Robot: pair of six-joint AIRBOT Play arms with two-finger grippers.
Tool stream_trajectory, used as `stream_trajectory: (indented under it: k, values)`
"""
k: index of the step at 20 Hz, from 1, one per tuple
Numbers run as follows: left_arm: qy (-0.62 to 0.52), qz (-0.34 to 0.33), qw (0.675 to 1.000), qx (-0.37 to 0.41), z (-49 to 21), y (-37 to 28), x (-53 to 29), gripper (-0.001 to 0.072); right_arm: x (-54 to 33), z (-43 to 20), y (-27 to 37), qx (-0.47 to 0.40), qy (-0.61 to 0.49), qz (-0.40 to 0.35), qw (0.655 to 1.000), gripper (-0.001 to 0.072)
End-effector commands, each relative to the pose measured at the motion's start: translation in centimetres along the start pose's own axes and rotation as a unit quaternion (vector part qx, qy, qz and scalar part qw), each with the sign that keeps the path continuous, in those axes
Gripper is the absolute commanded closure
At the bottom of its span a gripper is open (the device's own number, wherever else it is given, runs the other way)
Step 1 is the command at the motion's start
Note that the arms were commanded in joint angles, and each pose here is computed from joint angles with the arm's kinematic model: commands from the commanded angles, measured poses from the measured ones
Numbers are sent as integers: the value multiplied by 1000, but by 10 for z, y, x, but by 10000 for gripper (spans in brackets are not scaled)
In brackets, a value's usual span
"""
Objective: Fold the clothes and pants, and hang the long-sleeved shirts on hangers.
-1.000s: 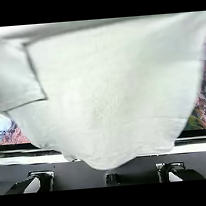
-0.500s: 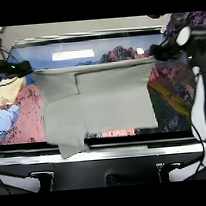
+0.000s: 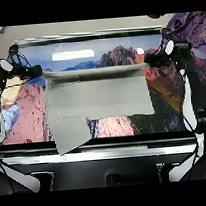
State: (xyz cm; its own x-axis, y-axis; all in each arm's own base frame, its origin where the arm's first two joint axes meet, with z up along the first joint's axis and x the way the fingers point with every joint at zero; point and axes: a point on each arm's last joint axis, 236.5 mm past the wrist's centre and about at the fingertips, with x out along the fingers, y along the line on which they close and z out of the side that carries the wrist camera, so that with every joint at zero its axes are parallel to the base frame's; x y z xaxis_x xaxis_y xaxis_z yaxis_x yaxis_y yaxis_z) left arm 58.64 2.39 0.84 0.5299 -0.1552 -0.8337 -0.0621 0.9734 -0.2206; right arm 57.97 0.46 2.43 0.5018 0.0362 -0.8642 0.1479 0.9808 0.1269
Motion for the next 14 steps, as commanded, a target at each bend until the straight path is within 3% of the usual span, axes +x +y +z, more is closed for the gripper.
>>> stream_trajectory:
  k: [1,6,12,13,14]
  values:
    - [124,7,992,9,-59,6,-2,688,13,-46,-8,0,95,-15,995,677]
    - [225,3,974,-1,-111,9,5,688,36,-108,-20,2,219,-37,975,676]
    - [248,5,969,-13,-125,11,18,683,52,-123,-23,3,245,-41,969,675]
    - [249,5,968,-14,-126,11,19,670,55,-126,-24,3,249,-41,968,659]
    - [247,5,969,-14,-125,12,20,589,56,-127,-24,3,251,-41,967,612]
